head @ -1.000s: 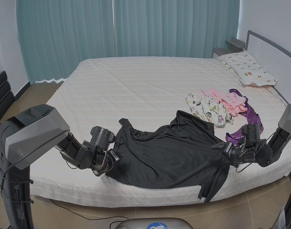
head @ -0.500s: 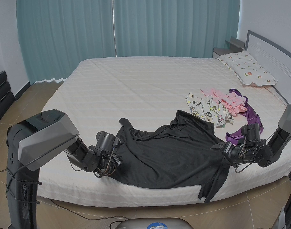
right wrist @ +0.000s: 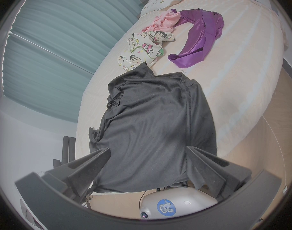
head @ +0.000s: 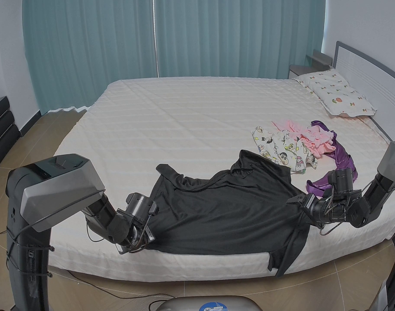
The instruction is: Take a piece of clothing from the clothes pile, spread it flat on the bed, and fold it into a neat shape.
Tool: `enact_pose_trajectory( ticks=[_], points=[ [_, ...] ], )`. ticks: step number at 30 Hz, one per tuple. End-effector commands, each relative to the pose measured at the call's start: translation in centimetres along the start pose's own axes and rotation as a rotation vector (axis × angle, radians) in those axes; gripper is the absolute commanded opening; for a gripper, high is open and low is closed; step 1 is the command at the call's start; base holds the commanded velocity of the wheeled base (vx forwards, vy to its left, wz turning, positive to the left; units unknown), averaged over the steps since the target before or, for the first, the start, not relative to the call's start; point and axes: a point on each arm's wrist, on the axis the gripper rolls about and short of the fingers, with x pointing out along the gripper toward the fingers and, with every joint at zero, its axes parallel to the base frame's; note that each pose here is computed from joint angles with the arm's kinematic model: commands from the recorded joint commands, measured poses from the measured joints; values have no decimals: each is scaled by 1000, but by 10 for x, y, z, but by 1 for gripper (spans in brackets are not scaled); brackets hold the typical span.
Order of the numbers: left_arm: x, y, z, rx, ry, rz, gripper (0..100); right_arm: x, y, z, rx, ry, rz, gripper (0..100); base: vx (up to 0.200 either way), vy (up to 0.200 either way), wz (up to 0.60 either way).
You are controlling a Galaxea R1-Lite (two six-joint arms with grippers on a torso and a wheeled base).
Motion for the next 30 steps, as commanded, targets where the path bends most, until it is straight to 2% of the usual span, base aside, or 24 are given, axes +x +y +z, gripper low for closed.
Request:
enact_pose_trajectory(
  ticks=[1, 10, 11, 15, 17, 18, 19, 20, 23, 30],
  points=[
    [-16, 12, 6, 17, 23, 44, 0, 0, -1, -1, 0, 3, -2, 100, 0, 0, 0],
    [-10, 25, 5, 26, 72, 112, 0, 1, -1, -2, -1, 6, -6, 100, 0, 0, 0],
    [-11, 24, 6, 19, 67, 105, 100, 2, -2, -2, 0, 6, -8, 100, 0, 0, 0],
    [-19, 17, 17, -14, 55, 32, 100, 2, -3, -1, 1, 6, -10, 100, 0, 0, 0],
    [-26, 15, 31, -82, 42, -52, 100, 2, -3, -1, 1, 5, -11, 100, 0, 0, 0],
    [-26, 15, 31, -82, 42, -52, 100, 2, -3, -1, 1, 5, -11, 100, 0, 0, 0],
    [-33, 12, 43, -153, 41, -132, 100, 2, -2, -2, 1, 8, -10, 100, 0, 0, 0],
    [-38, 11, 48, -187, 46, -183, 100, 2, -2, -2, 1, 8, -10, 100, 0, 0, 0],
    [-51, 11, 56, -224, 87, -289, 100, 2, -2, -2, 0, 11, -9, 100, 0, 0, 0],
    [-52, 16, 75, -312, 74, -326, 100, 4, -4, -3, 1, 17, -15, 100, 29, 0, 0]
  ],
)
